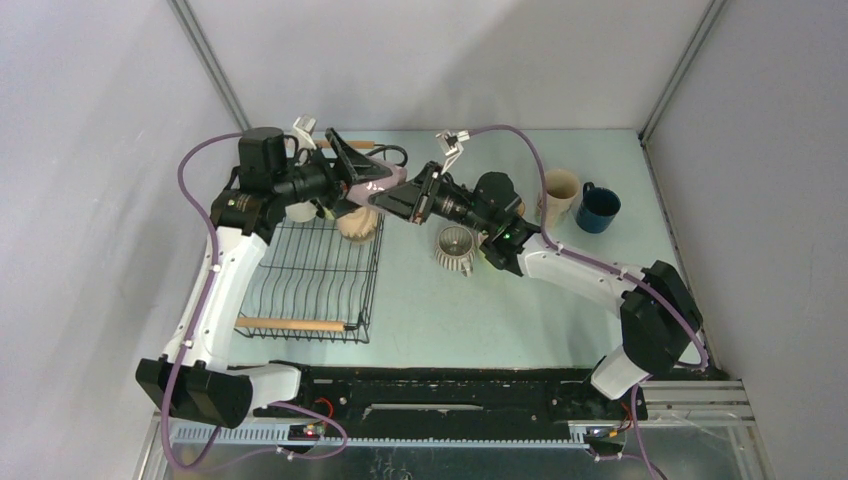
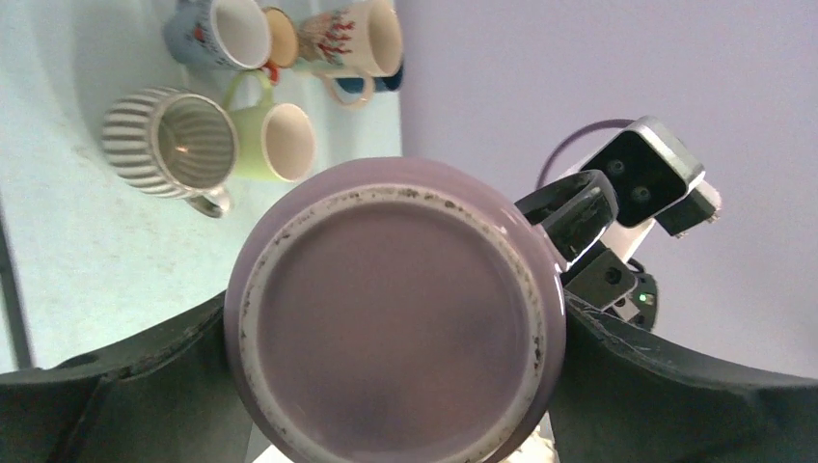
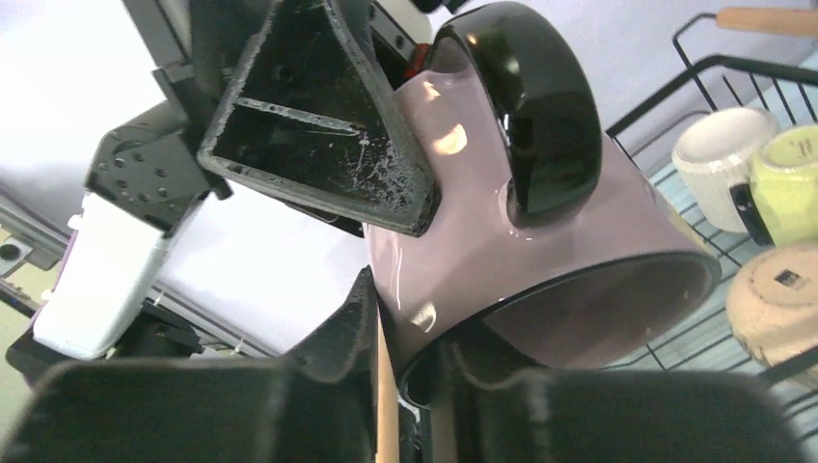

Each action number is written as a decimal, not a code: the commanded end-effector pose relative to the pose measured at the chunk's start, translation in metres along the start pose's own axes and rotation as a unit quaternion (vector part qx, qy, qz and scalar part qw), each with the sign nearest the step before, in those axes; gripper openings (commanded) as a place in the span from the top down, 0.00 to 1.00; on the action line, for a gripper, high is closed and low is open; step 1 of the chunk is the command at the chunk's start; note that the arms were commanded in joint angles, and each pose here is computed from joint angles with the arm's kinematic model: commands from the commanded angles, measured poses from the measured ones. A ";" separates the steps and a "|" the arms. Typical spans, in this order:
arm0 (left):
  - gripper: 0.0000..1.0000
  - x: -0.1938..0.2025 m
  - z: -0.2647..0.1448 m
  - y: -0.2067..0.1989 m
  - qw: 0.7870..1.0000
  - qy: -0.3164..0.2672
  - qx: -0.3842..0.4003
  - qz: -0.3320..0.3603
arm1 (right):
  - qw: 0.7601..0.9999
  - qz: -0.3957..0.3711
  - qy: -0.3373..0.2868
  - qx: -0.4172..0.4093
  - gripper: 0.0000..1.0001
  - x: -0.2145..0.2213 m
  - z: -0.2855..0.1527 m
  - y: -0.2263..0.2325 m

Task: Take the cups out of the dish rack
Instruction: Place the cup at the center of the board.

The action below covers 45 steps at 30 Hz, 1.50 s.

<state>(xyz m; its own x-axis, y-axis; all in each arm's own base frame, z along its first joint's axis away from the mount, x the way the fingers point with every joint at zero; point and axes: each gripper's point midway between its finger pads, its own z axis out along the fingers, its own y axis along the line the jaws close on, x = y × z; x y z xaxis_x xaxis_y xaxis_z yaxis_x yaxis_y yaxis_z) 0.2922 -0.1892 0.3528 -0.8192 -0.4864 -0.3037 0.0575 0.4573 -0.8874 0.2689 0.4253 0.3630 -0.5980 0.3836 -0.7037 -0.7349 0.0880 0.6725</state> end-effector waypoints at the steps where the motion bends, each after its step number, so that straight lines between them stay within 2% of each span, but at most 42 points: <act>1: 0.78 0.012 -0.007 -0.021 0.999 0.012 0.043 0.017 | 0.998 -0.041 -0.036 -0.032 0.93 -0.024 -0.005 0.029; 3: 0.72 0.012 -0.006 -0.022 0.999 0.012 0.045 0.018 | 0.998 -0.042 -0.037 -0.032 1.00 -0.026 -0.006 0.031; 6: 0.58 0.012 -0.006 -0.022 0.999 0.010 0.047 0.020 | 0.998 -0.044 -0.039 -0.029 1.00 -0.028 -0.007 0.033; 9: 0.24 0.011 -0.005 -0.022 0.998 0.007 0.049 0.022 | 0.998 -0.047 -0.039 -0.021 1.00 -0.029 -0.009 0.033; 10: 0.15 0.011 -0.006 -0.023 0.998 0.006 0.053 0.026 | 0.998 -0.048 -0.039 -0.017 1.00 -0.029 -0.010 0.033; 12: 0.03 0.011 -0.007 -0.026 0.998 0.002 0.058 0.030 | 0.998 -0.052 -0.041 -0.006 1.00 -0.031 -0.012 0.032; 13: 0.01 0.010 -0.007 -0.027 0.998 0.002 0.062 0.032 | 0.998 -0.056 -0.042 -0.002 1.00 -0.032 -0.013 0.032; 32: 0.00 0.014 -0.019 -0.069 0.985 0.015 0.167 0.048 | 0.992 -0.080 -0.074 0.069 1.00 -0.051 -0.044 0.031; 45: 0.00 0.018 -0.018 -0.065 0.982 0.021 0.173 0.074 | 0.984 -0.091 -0.080 0.134 1.00 -0.071 -0.085 0.032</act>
<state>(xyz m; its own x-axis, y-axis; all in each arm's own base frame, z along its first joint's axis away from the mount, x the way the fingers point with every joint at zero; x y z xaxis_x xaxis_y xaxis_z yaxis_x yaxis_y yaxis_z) 0.2773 -0.2170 0.3963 -0.8423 -0.4220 -0.3353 0.2450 0.2544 -0.9355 0.2601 0.3527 0.3930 -0.4659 0.4391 -0.7682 -0.7079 0.3359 0.6214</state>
